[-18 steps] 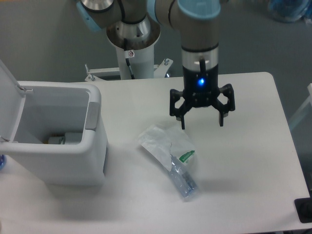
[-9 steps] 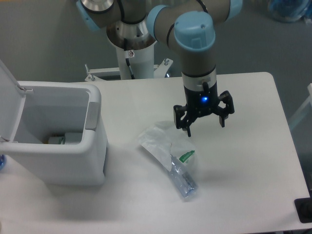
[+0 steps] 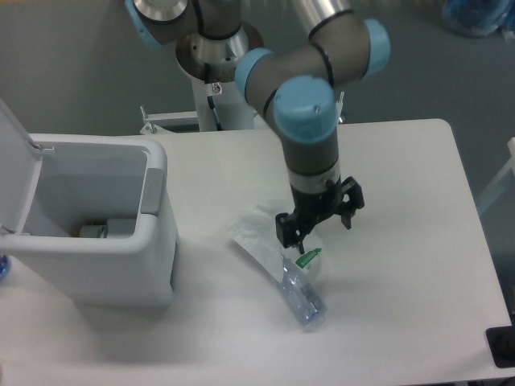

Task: Place the trash in the trash can
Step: 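Close the gripper on the white plastic bag near its green tag, then lift the bag and carry it over the white trash bin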

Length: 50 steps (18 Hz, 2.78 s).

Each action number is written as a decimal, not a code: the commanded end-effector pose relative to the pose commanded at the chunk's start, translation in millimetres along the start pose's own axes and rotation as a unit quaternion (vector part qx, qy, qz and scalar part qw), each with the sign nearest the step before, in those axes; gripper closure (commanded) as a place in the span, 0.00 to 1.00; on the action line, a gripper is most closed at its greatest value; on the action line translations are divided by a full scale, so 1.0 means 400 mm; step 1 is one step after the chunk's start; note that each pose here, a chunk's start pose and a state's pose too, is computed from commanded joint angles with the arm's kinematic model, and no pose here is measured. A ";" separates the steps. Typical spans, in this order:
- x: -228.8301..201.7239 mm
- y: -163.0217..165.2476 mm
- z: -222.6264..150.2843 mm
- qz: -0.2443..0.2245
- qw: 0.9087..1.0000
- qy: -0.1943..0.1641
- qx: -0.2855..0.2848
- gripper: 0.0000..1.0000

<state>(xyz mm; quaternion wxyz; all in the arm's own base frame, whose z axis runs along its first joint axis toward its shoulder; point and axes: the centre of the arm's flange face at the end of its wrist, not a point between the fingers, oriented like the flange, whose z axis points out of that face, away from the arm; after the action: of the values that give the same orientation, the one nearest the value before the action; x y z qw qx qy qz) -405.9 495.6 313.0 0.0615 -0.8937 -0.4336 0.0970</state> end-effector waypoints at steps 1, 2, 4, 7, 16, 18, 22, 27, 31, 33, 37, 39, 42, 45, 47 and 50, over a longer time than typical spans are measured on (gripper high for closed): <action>0.009 0.006 0.017 0.003 1.000 0.000 -0.007 0.00; 0.010 0.010 0.033 0.002 1.000 -0.001 -0.011 0.00; 0.022 0.002 0.043 0.005 1.000 0.000 -0.012 0.00; 0.043 -0.006 0.082 -0.006 1.000 -0.004 -0.021 0.00; 0.057 0.022 0.135 0.002 0.999 -0.032 -0.041 0.00; 0.060 0.026 0.143 0.003 0.999 -0.031 -0.044 0.00; 0.063 0.028 0.149 0.003 0.999 -0.027 -0.045 0.00; 0.069 0.031 0.166 0.006 0.998 -0.029 -0.051 0.21; 0.071 0.033 0.165 0.007 0.998 -0.030 -0.051 0.58; 0.072 0.035 0.158 0.006 0.998 -0.027 -0.050 0.67; 0.072 0.038 0.156 0.009 0.998 -0.025 -0.051 0.83; 0.069 0.038 0.154 0.009 0.998 -0.025 -0.050 0.91; 0.065 0.033 0.140 0.008 0.999 -0.020 -0.045 0.97; 0.041 0.018 0.090 0.001 1.000 -0.007 -0.028 0.97; 0.008 0.006 0.054 -0.011 1.000 0.006 -0.016 0.97; -0.041 -0.015 0.000 -0.020 1.000 0.022 0.004 0.97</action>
<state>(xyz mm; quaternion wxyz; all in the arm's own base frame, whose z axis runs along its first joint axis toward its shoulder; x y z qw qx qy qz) -420.4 486.5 316.2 0.0764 -0.8865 -0.4497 0.0778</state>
